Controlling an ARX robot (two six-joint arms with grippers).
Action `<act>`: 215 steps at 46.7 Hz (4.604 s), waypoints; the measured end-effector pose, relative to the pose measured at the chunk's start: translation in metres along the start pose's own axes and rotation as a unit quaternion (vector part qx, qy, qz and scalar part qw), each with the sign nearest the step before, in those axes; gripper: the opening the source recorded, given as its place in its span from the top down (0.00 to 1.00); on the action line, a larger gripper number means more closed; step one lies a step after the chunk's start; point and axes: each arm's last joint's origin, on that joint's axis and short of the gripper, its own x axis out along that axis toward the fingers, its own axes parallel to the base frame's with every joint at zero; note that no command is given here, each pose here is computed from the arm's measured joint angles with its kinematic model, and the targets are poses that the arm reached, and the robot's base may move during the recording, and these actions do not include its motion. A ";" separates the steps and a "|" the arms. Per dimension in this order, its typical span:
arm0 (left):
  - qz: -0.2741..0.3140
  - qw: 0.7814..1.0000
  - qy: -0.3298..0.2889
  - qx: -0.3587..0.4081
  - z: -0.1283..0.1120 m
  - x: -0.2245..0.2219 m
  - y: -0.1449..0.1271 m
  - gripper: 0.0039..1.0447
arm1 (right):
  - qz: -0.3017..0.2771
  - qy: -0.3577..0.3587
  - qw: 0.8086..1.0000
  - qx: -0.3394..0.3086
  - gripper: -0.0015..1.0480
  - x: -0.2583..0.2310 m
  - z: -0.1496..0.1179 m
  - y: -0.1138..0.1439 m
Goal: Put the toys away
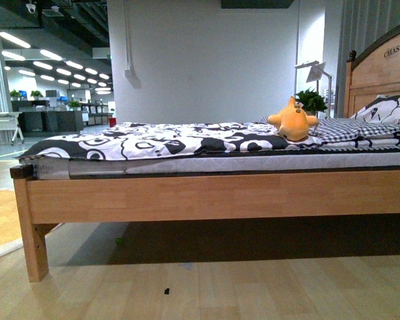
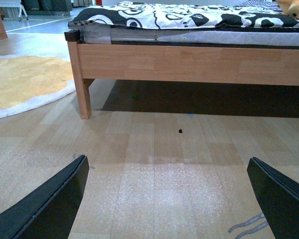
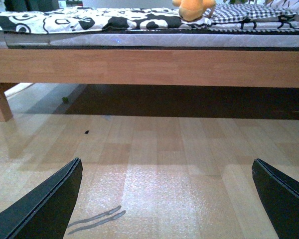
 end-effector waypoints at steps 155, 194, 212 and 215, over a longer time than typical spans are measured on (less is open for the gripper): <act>0.000 1.000 0.000 0.000 0.000 0.000 0.000 0.05 | 0.000 0.000 1.000 0.000 0.00 0.000 0.000 0.000; 0.001 1.000 0.000 0.000 0.000 0.000 0.000 0.05 | 0.002 0.000 1.000 0.000 0.00 0.000 0.000 0.000; -0.001 1.000 0.000 0.000 0.000 0.000 0.000 0.05 | -0.001 0.000 1.000 0.000 0.00 0.000 0.000 0.000; -0.002 1.000 0.000 0.000 0.000 0.000 0.000 0.05 | -0.002 0.000 1.000 0.000 0.00 0.000 0.000 0.000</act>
